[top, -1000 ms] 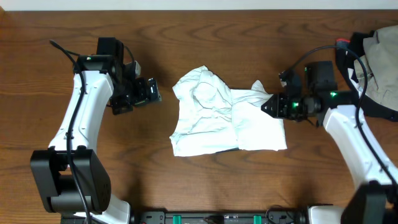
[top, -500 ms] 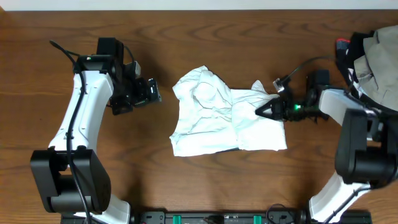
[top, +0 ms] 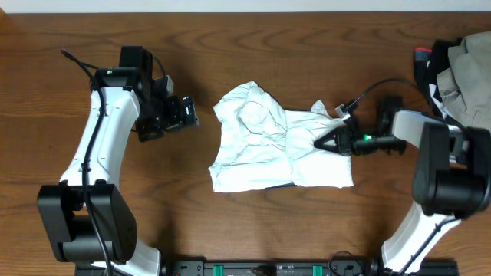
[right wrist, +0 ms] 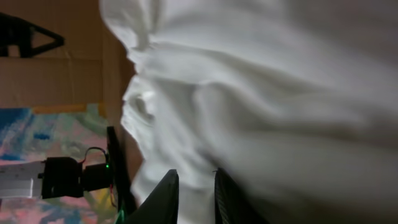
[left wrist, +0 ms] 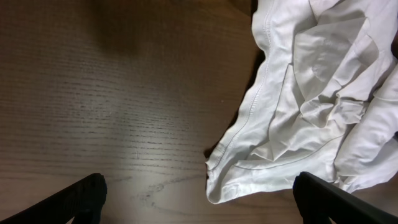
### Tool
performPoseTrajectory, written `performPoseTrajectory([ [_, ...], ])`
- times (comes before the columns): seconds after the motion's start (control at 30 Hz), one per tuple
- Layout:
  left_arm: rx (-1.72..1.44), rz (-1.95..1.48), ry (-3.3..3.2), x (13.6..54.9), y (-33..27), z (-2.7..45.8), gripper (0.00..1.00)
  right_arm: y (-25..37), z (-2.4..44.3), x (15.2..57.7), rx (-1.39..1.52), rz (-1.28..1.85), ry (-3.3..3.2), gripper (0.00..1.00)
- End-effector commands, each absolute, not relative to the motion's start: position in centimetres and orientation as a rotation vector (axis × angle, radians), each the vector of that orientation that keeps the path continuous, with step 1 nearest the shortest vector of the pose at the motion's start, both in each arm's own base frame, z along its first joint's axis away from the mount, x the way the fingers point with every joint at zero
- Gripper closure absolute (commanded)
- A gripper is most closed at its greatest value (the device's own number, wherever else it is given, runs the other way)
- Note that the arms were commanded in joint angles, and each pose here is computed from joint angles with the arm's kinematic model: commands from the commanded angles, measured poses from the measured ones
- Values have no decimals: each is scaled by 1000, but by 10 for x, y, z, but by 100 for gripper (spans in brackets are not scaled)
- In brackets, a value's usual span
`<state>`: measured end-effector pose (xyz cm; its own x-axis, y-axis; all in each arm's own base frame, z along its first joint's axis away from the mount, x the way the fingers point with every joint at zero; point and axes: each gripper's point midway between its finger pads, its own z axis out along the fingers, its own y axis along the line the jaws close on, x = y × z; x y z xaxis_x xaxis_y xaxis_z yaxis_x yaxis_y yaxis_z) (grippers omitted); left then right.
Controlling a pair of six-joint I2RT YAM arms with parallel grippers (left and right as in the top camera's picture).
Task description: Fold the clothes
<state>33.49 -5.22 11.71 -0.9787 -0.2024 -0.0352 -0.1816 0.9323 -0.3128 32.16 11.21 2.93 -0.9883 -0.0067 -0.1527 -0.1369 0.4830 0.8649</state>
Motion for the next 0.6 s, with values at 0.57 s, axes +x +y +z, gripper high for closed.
performPoseTrajectory([
  [0.57,-290,-459,3032,335,-50,112,2,162,79,275,-398,1495,2560,71],
])
